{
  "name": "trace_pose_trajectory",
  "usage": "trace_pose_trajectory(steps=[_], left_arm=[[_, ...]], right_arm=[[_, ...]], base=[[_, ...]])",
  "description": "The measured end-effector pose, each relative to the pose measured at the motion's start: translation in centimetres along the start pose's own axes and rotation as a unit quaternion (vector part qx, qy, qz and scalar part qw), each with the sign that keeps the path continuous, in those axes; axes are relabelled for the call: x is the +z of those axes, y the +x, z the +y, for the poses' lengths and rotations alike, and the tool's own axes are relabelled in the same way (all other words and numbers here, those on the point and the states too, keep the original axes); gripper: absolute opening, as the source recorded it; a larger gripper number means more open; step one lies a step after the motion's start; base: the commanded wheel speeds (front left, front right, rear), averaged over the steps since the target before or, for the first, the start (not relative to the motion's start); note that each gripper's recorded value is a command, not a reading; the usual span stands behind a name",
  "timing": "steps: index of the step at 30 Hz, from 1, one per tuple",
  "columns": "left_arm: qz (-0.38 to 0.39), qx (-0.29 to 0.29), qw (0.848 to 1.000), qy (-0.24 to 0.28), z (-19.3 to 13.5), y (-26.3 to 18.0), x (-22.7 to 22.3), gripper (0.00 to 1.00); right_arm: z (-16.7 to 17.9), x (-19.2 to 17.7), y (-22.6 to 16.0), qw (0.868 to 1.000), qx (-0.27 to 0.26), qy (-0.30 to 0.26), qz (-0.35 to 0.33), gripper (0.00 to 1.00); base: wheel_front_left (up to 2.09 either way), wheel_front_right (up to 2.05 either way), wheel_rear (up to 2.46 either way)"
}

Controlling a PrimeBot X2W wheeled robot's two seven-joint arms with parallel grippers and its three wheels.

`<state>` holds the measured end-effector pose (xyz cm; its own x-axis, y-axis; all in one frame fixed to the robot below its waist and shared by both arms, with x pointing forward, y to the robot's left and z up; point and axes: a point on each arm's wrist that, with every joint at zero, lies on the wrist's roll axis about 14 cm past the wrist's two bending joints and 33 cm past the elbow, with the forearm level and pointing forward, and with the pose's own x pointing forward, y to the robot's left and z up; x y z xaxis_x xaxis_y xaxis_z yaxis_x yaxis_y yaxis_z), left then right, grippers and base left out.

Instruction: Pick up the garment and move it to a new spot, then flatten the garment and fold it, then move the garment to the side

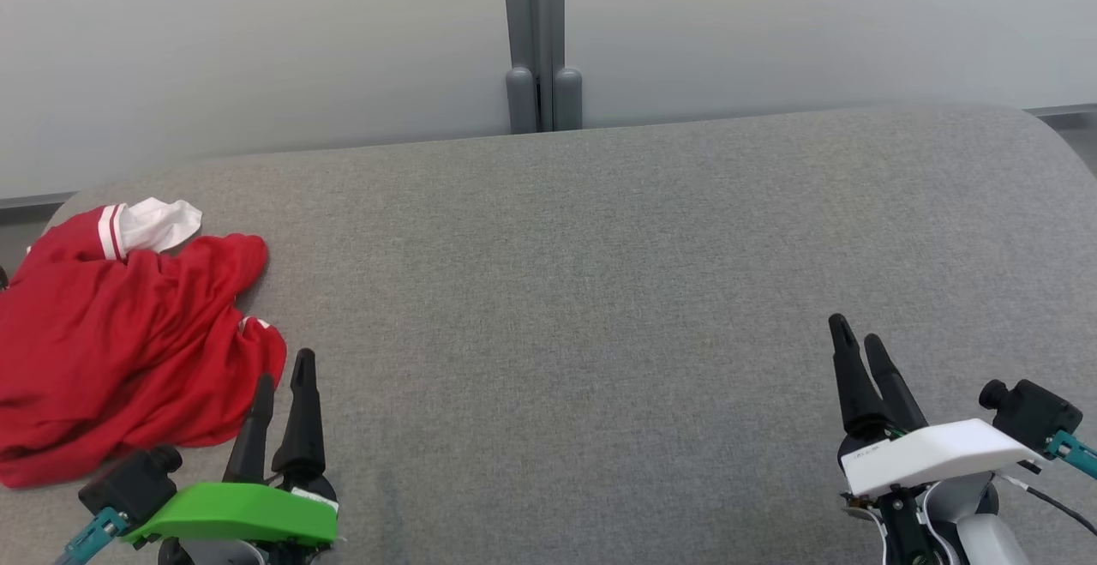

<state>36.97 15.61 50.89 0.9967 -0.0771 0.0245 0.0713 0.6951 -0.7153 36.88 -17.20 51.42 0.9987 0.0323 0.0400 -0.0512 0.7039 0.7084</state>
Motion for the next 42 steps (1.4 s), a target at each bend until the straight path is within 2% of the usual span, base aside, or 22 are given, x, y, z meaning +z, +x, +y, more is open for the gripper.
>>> trace_pose_trajectory(steps=[15,42], left_arm=[[0.004,-0.014,0.996,0.086,-0.6,-0.8,-0.8,1.00],[-0.005,-0.044,0.976,0.213,-2.0,-1.7,-1.3,1.00]], right_arm=[[1.0,-0.5,-0.6,0.996,0.021,-0.092,-0.001,1.00],[3.1,-1.1,-1.6,0.973,0.066,-0.221,-0.009,1.00]], base=[[0.00,0.00,0.00],[0.00,0.00,0.00]])
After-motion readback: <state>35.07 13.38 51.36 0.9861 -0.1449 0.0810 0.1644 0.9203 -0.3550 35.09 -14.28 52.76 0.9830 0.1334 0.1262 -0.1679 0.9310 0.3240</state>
